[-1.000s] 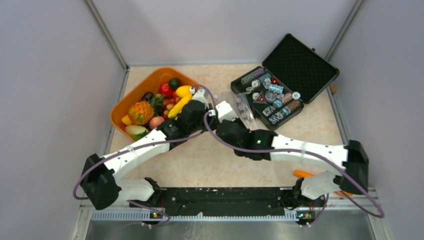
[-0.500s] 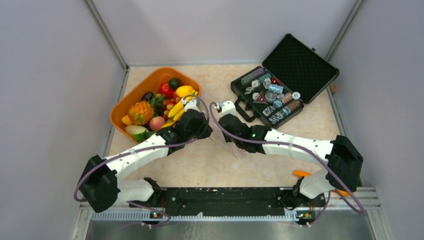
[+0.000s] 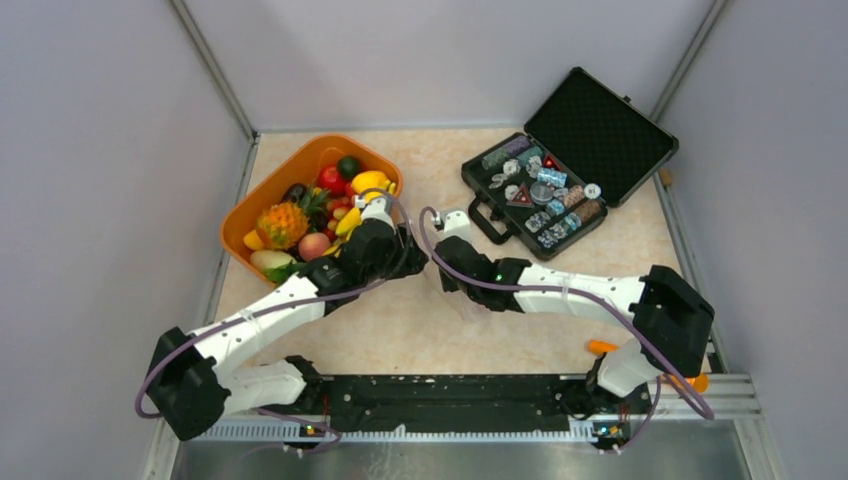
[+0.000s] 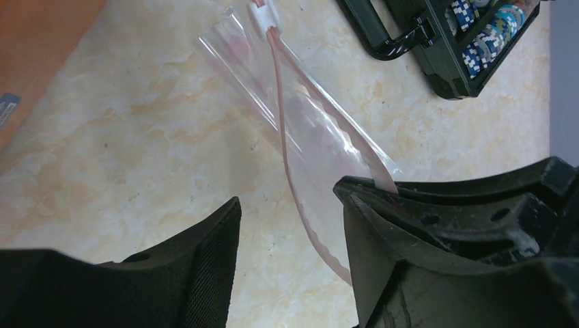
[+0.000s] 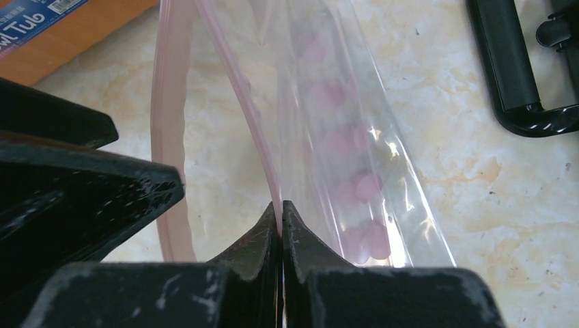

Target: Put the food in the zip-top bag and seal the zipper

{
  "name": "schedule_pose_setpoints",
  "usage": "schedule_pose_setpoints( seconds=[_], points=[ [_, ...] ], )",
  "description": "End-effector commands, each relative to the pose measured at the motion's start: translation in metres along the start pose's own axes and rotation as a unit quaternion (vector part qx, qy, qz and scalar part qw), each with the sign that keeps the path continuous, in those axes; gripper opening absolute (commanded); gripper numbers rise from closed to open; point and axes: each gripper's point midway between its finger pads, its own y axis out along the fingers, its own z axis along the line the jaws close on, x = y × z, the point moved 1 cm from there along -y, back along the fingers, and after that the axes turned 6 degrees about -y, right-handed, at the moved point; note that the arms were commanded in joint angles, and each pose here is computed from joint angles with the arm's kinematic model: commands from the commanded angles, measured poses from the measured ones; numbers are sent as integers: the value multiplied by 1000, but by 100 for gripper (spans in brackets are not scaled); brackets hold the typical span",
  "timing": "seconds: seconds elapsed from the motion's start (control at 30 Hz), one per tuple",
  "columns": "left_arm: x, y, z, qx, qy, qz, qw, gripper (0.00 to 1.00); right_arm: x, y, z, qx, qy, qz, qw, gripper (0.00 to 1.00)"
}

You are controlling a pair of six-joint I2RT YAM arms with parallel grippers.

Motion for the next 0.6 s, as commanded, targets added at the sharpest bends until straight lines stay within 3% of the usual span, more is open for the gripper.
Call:
schedule_pose_setpoints(
  seconds=[0.0,0.27,0.57],
  points=[
    [18,-22,-11,-17,7,-21,1000,59,12,3,7,8,41,-28,999,0],
    [75,-74,-27,-37,45,-112,992,80,14,3,7,8,50,-37,998,0],
    [165,-91,12,35,39,-179,983,87,16,-1,3,5,54,-44,998,0]
  ],
)
